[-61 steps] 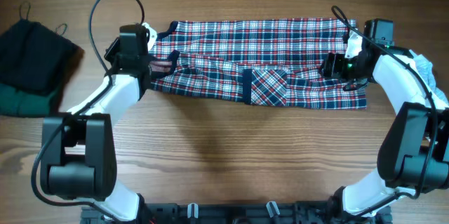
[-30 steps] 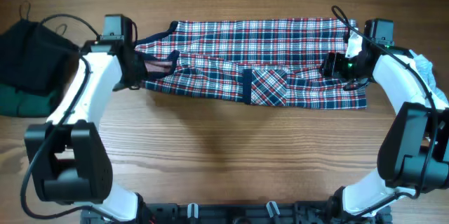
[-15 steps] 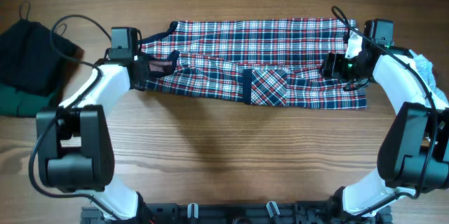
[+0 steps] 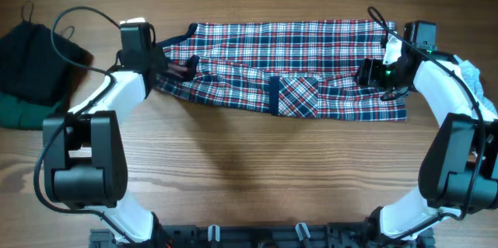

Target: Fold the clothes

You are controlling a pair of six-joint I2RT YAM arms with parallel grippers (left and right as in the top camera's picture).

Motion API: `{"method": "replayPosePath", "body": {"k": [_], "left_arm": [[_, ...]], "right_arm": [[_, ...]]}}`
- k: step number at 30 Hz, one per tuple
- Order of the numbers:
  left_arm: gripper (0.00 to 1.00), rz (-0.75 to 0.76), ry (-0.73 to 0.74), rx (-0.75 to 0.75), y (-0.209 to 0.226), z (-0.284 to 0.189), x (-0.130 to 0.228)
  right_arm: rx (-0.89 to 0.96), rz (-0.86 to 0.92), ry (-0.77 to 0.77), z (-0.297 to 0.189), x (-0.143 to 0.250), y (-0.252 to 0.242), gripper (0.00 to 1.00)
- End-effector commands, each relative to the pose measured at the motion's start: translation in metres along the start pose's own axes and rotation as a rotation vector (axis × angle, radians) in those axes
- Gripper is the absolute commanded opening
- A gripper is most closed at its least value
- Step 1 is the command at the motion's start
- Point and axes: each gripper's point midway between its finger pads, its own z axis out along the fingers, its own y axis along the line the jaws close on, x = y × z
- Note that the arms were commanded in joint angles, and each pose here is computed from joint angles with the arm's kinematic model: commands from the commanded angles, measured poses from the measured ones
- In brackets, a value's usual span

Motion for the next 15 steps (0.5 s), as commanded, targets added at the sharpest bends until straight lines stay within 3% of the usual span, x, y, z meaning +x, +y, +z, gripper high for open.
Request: {"method": "replayPosePath", "body": {"k": [1, 6, 9, 12, 15], "left_arm": [[0.5, -0.031, -0.071, 0.041, 0.001, -0.008, -0.027], [1.0, -0.071, -0.25, 0.104, -0.002, -0.072, -0.092], [1.0, -0.091, -0.365, 0.12, 0.004, -0.121, -0.123], [1.0, -0.118, -0.439, 0.106, 0.018, -0.141, -0.14], [1.0, -0.112, -0.389, 0.095, 0.02, -0.135, -0.129]], "right_arm": [[0.007, -0.026, -0.031, -0.005, -0.007, 0.002, 0.81], [0.007, -0.025, -0.031, -0.005, -0.007, 0.002, 0.86], [0.007, -0.03, -0.058, -0.006, -0.014, 0.002, 1.0], [0.006, -0.046, -0.153, -0.009, -0.038, 0.003, 1.0], [0.005, -0.063, -0.245, -0.013, -0.06, 0.004, 1.0]]}}
